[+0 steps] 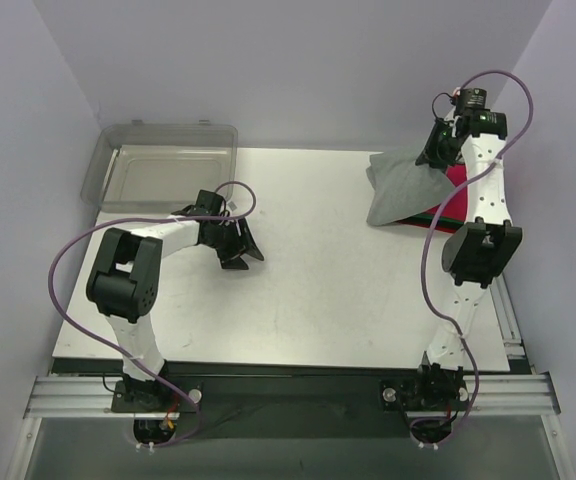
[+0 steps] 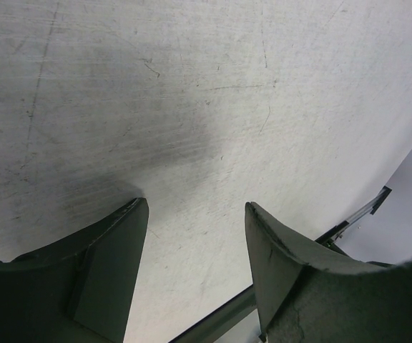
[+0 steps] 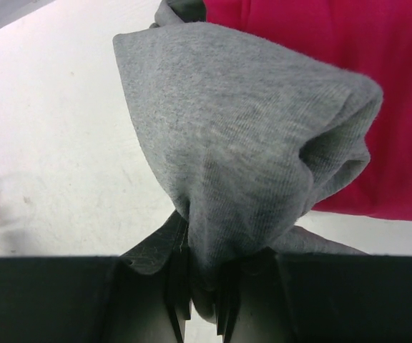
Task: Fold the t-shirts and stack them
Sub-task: Put the neatly folded tshirt into the corner of the board with the right arm
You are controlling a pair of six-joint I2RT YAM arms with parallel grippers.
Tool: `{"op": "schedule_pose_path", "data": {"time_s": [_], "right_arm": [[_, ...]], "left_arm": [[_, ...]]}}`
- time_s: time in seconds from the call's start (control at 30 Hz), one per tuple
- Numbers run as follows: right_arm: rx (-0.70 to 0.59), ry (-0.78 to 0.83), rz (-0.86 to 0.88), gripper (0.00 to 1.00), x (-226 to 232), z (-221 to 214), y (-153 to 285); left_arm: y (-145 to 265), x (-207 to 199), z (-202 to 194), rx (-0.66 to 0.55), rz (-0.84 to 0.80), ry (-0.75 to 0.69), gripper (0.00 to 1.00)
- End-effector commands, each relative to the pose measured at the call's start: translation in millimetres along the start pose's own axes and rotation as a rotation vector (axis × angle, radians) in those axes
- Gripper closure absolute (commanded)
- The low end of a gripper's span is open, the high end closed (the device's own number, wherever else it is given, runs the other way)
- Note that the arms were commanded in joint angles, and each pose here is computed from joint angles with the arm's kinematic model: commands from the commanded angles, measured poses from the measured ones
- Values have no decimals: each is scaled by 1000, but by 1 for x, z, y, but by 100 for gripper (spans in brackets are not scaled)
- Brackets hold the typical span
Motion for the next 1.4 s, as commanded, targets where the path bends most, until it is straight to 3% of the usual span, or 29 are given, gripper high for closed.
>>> {"op": "schedule_pose_path", "data": {"time_s": [0.0, 0.33, 0.57, 1.13, 1.37], "right_arm": [[-134, 18, -73, 100, -2, 26, 25], [-231, 45, -138, 100, -1, 31, 11], [-310, 42, -199, 100, 2, 38, 34], [-338, 25, -436, 100, -36, 38, 40], [-426, 19, -570, 100, -57, 40, 43]], "left_arm": [[17, -14, 1, -40, -24, -46, 33], [23, -7, -6, -44, 6, -48, 33], [24, -8, -8, -53, 9, -48, 33], [25, -5, -12, -41, 25, -61, 33], [26, -1, -14, -39, 43, -52, 33]]}}
Point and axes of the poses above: each gripper's point midway between its finger pads, its own y axis back along the fingers, its own x axis along the line the jaws close on, z = x × y, the point moved 1 cm from there along y, back along the fingers, and after that the axes turned 11 degrees about y, right-handed, at the moved point
